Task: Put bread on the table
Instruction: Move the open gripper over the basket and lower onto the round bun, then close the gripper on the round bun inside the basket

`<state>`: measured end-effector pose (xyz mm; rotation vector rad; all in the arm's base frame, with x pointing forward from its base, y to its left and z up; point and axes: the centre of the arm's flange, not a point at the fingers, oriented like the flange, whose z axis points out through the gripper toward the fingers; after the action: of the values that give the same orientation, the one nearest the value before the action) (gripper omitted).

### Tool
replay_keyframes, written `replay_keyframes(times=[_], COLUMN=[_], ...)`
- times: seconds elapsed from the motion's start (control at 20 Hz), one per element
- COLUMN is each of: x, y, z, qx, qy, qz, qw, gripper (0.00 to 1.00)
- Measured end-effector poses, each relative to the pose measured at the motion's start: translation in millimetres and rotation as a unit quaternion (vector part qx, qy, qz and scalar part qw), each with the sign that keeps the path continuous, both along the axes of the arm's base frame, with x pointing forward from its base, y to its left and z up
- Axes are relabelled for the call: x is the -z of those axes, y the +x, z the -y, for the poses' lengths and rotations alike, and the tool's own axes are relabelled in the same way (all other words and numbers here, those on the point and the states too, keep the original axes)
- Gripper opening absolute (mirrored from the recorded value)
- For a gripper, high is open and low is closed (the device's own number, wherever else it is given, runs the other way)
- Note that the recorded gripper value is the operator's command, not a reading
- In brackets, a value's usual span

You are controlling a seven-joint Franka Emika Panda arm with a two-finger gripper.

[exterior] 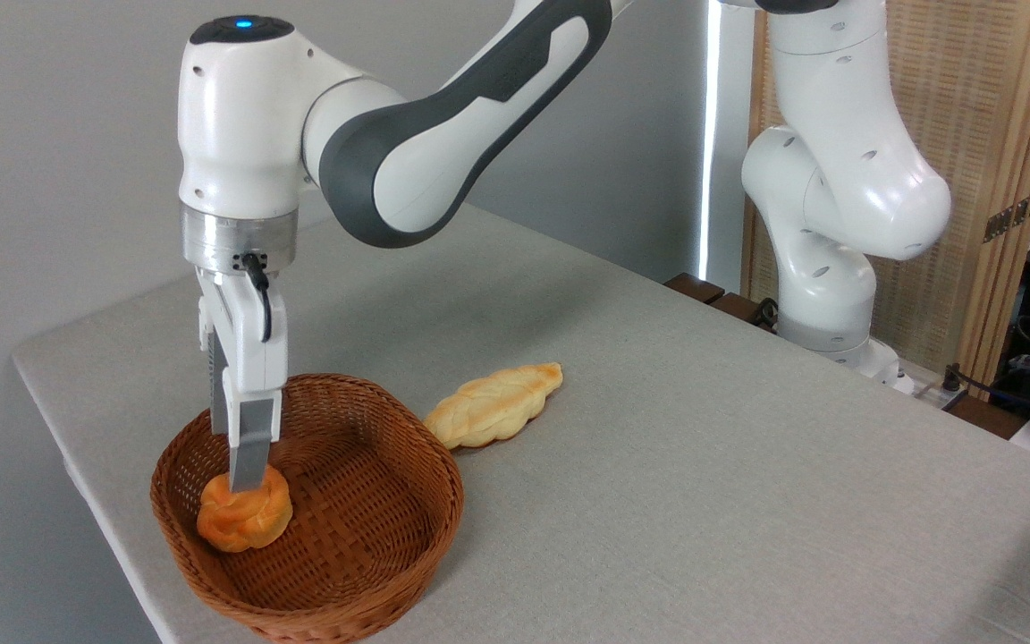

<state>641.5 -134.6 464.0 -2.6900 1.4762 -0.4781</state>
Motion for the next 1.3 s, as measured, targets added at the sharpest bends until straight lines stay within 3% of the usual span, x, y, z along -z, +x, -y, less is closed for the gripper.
replay_keyframes(times=[0.3, 1.3], x=[23.2, 49.5], y=[4.2, 7.0], z=[-1.6, 10.2], qx=[0.017, 0.024], qy=[0.038, 0.036], qz=[-0.01, -0.023], qw=[0.9991, 0.9988], gripper=[1.0, 1.0])
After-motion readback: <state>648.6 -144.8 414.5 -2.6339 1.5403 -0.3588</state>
